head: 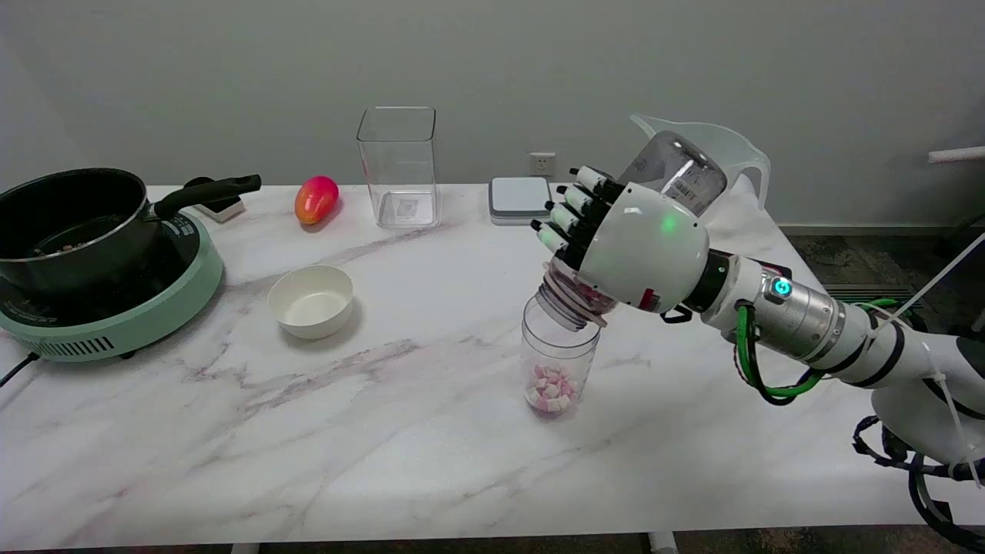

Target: Place the bottle onto the table.

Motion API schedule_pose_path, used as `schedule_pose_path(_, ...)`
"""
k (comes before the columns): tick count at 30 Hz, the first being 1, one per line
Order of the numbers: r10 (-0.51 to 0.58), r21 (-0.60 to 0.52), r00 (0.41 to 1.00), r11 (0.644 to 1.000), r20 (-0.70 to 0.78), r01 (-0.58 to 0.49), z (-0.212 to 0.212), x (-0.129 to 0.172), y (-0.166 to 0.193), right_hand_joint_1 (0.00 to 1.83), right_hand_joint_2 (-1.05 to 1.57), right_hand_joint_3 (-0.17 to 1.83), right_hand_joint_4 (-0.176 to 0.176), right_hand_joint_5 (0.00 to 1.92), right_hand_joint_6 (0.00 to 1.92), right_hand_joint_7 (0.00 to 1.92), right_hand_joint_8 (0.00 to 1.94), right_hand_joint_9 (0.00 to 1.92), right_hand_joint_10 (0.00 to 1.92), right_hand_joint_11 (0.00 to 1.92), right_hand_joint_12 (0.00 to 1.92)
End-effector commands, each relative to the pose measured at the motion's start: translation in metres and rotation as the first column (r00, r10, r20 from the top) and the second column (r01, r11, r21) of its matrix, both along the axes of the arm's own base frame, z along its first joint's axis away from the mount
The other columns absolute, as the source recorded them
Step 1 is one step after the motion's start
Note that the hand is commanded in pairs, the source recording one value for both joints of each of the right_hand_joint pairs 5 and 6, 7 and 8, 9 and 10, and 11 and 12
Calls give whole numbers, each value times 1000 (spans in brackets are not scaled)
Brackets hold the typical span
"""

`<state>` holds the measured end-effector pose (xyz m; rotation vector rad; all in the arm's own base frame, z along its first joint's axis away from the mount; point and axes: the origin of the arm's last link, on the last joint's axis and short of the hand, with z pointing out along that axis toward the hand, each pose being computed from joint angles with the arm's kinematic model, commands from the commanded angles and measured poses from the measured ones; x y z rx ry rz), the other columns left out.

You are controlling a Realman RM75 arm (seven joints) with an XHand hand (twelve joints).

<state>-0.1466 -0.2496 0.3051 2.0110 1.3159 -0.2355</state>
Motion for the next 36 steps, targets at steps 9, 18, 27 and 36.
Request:
schedule_pose_path(9,22,-70,995,997,96,-16,11,12,-6,1479,1278,293,0,1920,1920,1920,1920,1549,1549,1294,1294)
schedule_pose_path(18,53,-146,906,989,420,10,41,39,-12,1481,1270,298,0,1920,1920,1920,1920,1545,1545,1296,1296)
schedule_pose_path(27,77,-140,474,985,877,99,111,42,-12,1511,1248,324,0,1920,1920,1920,1920,1535,1535,1292,1292)
schedule_pose_path(36,39,-31,-56,992,998,126,172,16,-10,1535,1242,320,0,1920,1920,1920,1920,1528,1528,1289,1289)
